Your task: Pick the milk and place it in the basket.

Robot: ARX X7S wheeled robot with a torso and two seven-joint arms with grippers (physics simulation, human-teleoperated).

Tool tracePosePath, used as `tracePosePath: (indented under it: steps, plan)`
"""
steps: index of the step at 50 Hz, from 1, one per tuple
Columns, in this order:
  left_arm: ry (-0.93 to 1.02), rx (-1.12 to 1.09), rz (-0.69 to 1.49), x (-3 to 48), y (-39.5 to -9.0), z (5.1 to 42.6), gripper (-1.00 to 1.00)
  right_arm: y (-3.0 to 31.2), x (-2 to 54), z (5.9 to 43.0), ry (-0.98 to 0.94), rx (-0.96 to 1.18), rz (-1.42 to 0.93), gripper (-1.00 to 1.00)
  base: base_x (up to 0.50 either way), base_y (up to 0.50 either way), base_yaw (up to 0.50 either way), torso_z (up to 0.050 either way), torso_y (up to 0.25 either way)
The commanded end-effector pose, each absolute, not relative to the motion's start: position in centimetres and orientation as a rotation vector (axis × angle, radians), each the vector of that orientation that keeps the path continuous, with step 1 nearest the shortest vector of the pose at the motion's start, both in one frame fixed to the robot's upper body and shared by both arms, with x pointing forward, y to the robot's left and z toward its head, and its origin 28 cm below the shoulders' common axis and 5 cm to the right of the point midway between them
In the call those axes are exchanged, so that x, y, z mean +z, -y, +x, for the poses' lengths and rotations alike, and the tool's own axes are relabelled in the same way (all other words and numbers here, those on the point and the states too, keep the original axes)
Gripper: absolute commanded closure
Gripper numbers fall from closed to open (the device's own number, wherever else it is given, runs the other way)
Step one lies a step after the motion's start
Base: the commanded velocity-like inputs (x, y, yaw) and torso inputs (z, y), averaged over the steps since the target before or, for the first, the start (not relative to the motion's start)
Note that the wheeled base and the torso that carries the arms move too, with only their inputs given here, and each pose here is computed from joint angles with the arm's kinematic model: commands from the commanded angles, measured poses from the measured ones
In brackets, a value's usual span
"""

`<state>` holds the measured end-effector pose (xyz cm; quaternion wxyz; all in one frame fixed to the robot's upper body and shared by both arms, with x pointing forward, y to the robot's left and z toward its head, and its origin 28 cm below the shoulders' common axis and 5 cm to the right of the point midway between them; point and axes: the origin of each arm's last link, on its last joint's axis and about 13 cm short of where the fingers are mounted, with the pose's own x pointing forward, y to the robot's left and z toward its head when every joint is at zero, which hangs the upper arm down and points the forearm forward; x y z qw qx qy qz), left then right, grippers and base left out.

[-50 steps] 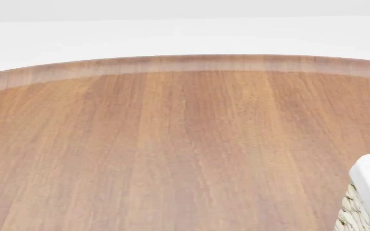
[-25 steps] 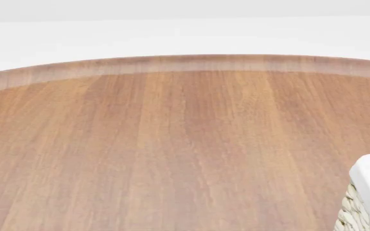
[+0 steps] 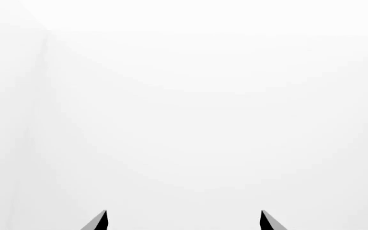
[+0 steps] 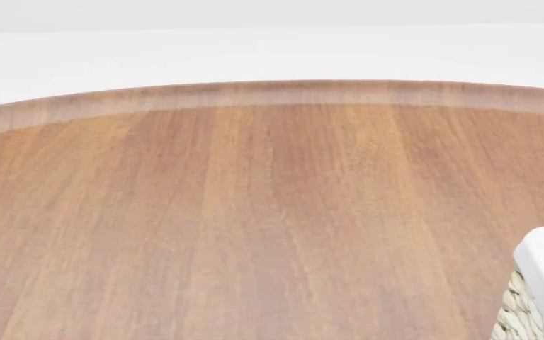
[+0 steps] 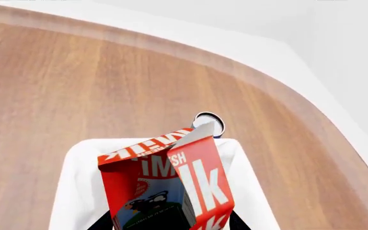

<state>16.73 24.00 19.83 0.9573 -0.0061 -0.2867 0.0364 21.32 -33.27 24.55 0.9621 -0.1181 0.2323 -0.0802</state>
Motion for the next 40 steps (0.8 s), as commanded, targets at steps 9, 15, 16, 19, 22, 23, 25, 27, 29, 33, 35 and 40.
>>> tracePosePath:
  steps: [9,15,16,19,22,23,25,27,29,33,35,40]
  plan:
    - [0.603,0.076,-0.013,20.0,-24.1,16.8,-1.0,35.0,22.7,22.5,-0.509,-0.235,-0.184,1.0,0.0,0.0,0.0,0.001,0.001]
    - [0.603,0.074,-0.013,20.1,-24.0,16.9,-1.0,35.8,19.9,23.2,-0.573,-0.254,-0.131,1.0,0.0,0.0,0.0,0.0,0.0]
    - [0.603,0.073,-0.012,20.1,-24.0,16.9,-1.0,35.9,19.4,23.3,-0.577,-0.252,-0.111,1.0,0.0,0.0,0.0,0.0,0.0]
    - [0.602,0.073,-0.013,20.1,-24.0,16.9,-1.0,36.0,19.0,23.6,-0.583,-0.256,-0.1,1.0,0.0,0.0,0.0,0.0,0.004]
    - [0.6,0.073,-0.014,20.0,-24.0,16.9,-1.0,36.0,18.7,23.9,-0.592,-0.251,-0.088,1.0,0.0,0.0,0.0,0.0,0.0]
    - [0.6,0.073,-0.014,20.0,-24.0,16.9,-1.0,36.0,18.7,23.9,-0.592,-0.251,-0.088,1.0,0.0,0.0,0.0,0.0,0.0]
    - [0.601,0.074,-0.015,20.0,-24.0,16.9,-1.0,36.0,18.4,24.2,-0.602,-0.252,-0.079,1.0,0.0,0.0,0.0,0.0,0.0]
    - [0.601,0.076,-0.018,20.0,-24.0,17.0,-1.0,36.0,18.1,24.4,-0.61,-0.252,-0.076,1.0,0.0,0.0,0.0,0.005,0.005]
    - [0.6,0.081,-0.019,20.0,-24.1,17.0,-1.0,35.9,18.1,24.4,-0.611,-0.247,-0.077,1.0,0.0,0.0,0.0,0.0,0.0]
    - [0.6,0.087,-0.026,20.0,-24.1,16.9,-1.0,35.9,18.2,24.4,-0.613,-0.244,-0.082,1.0,0.0,0.0,0.0,0.0,0.0]
    - [0.599,0.089,-0.031,19.9,-24.1,17.0,-1.0,35.9,18.2,24.4,-0.612,-0.246,-0.081,1.0,0.0,0.0,0.0,0.0,0.005]
    - [0.6,0.09,-0.023,19.9,-24.1,16.9,-1.0,35.9,17.9,24.2,-0.615,-0.245,-0.079,1.0,0.0,0.0,0.0,0.0,0.0]
